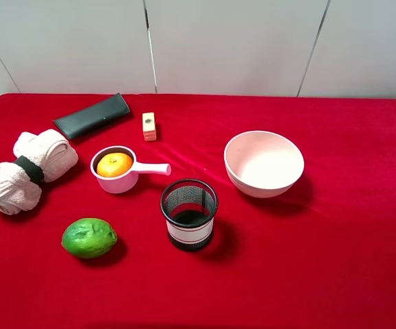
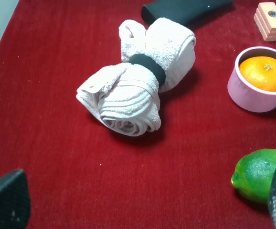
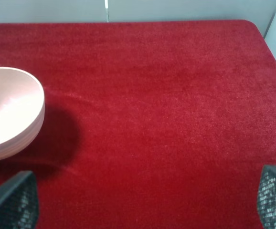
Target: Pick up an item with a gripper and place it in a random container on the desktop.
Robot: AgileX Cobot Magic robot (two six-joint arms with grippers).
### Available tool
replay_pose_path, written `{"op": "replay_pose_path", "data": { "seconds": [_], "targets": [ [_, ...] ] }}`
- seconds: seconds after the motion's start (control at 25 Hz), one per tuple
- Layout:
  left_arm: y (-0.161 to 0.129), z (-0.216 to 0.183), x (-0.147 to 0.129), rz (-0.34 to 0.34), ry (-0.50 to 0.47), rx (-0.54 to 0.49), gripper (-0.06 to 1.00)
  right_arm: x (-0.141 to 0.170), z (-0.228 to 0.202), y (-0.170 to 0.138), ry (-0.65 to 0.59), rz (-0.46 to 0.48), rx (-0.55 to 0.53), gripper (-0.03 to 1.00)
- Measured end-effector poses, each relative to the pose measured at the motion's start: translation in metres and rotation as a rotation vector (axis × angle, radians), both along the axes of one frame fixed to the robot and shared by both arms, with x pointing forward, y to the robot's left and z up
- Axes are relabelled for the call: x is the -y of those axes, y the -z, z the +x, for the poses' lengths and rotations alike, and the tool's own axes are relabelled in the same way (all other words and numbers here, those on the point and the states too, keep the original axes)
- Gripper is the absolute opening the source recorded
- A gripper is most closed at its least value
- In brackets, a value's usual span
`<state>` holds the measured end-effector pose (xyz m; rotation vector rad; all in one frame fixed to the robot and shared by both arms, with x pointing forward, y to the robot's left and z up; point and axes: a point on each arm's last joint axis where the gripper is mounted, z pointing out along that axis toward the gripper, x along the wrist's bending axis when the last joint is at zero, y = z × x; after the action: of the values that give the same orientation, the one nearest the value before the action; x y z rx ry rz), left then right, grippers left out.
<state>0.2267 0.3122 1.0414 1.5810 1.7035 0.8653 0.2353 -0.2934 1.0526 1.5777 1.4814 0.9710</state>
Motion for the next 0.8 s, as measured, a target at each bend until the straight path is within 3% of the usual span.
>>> {"op": "replay_pose_path", "data": {
  "seconds": [0.8],
  "targets": [
    [0.0000, 0.0000, 0.0000, 0.000, 0.000, 0.000, 0.99, 0.0000, 0.0000, 0.0000, 0.000, 0.000, 0.000, 0.69]
  ]
}}
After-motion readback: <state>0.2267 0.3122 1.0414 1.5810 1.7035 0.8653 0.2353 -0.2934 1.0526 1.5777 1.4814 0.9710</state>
